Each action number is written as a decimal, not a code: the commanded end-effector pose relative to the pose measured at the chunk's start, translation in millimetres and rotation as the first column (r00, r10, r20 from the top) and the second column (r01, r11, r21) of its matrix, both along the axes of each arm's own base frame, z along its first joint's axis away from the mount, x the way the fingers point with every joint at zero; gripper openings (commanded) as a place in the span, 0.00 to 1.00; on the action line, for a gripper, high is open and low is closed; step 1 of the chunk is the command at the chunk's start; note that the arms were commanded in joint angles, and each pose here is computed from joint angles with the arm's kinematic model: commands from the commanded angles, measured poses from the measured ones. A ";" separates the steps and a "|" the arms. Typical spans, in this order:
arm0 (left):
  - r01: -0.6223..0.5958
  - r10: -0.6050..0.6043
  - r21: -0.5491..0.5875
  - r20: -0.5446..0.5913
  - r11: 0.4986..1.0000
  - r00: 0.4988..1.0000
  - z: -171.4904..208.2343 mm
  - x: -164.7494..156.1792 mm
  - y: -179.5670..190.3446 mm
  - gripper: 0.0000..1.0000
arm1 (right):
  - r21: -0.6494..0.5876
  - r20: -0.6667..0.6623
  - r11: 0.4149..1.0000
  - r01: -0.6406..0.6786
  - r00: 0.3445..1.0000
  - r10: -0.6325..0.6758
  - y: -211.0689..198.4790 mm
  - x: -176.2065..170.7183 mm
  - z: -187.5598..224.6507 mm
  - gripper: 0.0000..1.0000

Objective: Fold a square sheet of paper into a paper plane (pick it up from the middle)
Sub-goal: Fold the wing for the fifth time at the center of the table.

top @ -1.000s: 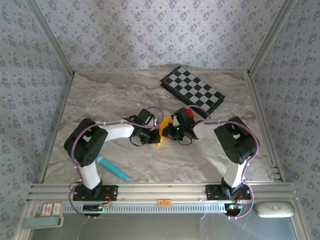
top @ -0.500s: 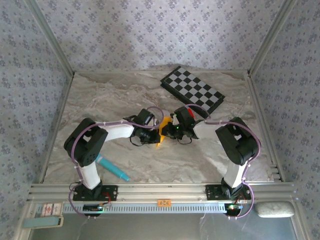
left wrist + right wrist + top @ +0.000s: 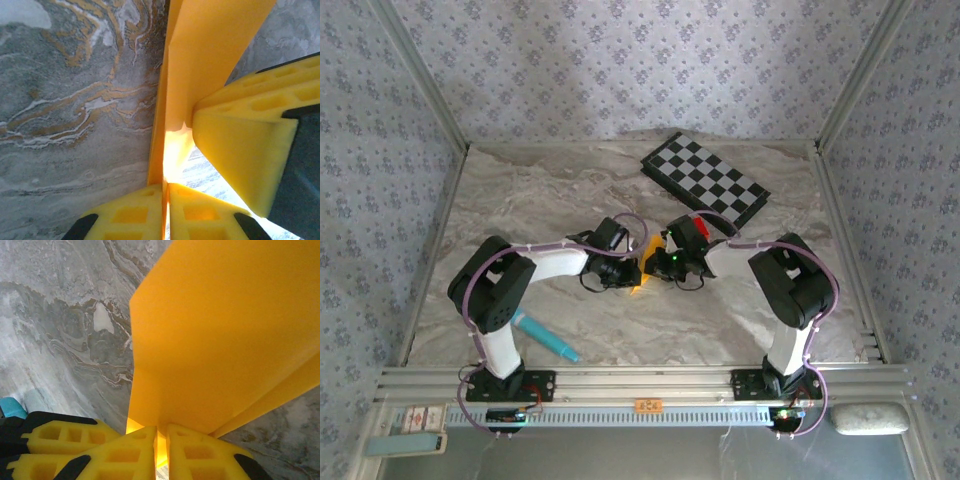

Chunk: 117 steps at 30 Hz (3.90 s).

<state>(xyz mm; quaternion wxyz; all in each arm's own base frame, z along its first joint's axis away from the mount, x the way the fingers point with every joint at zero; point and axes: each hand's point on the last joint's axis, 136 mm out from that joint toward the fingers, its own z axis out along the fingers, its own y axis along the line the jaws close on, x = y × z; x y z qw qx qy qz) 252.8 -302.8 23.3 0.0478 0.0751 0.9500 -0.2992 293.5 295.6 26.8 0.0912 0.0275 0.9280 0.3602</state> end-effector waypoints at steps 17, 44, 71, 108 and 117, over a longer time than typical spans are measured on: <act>-0.061 0.062 -0.023 0.083 0.998 0.995 44.1 13.2 12.3 0.22 | -0.079 -0.031 0.997 -0.008 1.000 0.005 -6.9 -2.1 -15.4 0.14; 0.005 -0.004 0.015 -0.064 1.000 0.998 -4.7 -16.9 -1.3 0.08 | -0.092 -0.057 0.996 -0.009 0.998 0.004 -7.8 -4.6 -22.3 0.13; -0.019 0.019 0.007 0.026 1.000 0.999 17.2 6.1 -2.4 0.09 | -0.111 -0.075 0.994 -0.003 0.997 -0.005 -11.2 -6.3 -27.5 0.12; 0.053 -0.036 0.178 -0.095 0.983 0.995 5.9 -51.9 46.3 0.03 | -0.183 -0.129 0.983 0.032 0.990 -0.056 -21.3 -10.8 -40.8 0.09; -0.074 0.074 -0.004 0.106 0.997 0.992 57.9 -3.0 25.1 0.07 | -0.093 -0.086 0.996 0.004 0.996 -0.012 7.2 -16.4 -15.0 0.09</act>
